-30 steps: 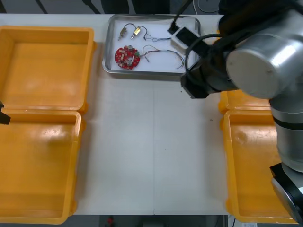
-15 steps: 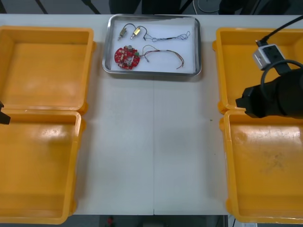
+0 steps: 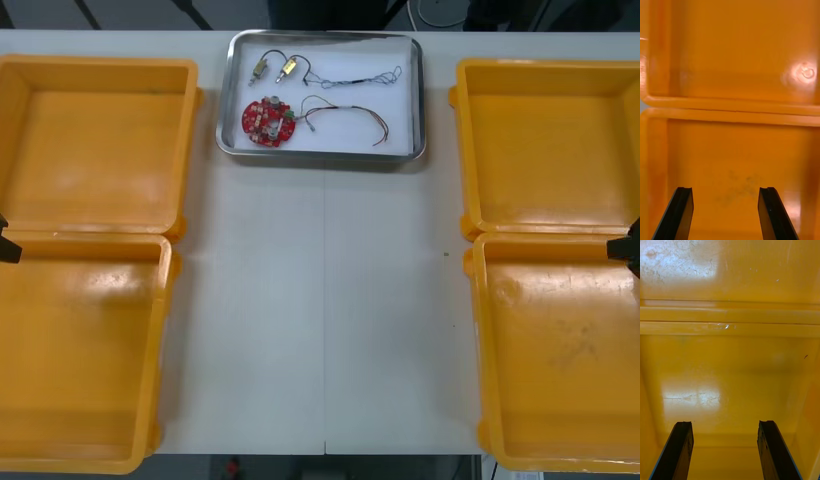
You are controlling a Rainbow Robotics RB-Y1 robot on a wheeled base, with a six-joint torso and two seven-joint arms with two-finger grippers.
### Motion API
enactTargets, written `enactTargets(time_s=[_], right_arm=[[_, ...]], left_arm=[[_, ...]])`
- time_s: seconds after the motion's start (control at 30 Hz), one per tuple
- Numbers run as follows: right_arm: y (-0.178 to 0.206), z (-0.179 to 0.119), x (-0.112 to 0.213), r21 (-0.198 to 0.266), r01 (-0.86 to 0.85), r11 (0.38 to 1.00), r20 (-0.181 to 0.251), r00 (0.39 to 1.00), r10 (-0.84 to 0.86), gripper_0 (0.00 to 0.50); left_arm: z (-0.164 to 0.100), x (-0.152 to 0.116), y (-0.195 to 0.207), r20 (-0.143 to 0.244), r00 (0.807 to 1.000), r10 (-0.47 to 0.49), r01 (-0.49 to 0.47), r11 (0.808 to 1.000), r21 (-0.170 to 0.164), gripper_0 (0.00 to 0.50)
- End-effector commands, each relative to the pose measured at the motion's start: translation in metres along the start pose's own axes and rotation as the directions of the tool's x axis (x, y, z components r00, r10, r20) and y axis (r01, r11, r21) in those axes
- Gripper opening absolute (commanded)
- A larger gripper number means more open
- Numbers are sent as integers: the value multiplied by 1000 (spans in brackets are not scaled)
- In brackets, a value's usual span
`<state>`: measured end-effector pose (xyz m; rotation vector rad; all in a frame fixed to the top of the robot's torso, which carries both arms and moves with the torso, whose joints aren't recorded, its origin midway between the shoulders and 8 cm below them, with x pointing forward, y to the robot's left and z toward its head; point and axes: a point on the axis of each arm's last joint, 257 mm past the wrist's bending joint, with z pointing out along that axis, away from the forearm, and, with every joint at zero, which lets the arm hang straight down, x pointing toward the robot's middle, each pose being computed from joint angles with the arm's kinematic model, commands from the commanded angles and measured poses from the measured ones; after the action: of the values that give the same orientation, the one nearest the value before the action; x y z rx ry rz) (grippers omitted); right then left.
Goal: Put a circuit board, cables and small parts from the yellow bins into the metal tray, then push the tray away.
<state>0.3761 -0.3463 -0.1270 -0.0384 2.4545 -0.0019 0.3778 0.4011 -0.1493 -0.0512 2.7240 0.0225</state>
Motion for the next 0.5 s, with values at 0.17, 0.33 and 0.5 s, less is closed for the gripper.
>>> enactTargets(time_s=[0.17,0.33,0.5], right_arm=[[-32,-4,37,93,-65,994,-59,996,70,500],[-34,-2,53,93,-76,993,-92,992,85,500],[-36,-1,59,94,-95,991,-107,989,105,500]], left_arm=[[-16,-6,15,33,995,93,-92,995,-49,500],[-16,-6,15,33,995,93,-92,995,-49,500],[-16,-6,15,33,995,93,-92,995,-49,500]])
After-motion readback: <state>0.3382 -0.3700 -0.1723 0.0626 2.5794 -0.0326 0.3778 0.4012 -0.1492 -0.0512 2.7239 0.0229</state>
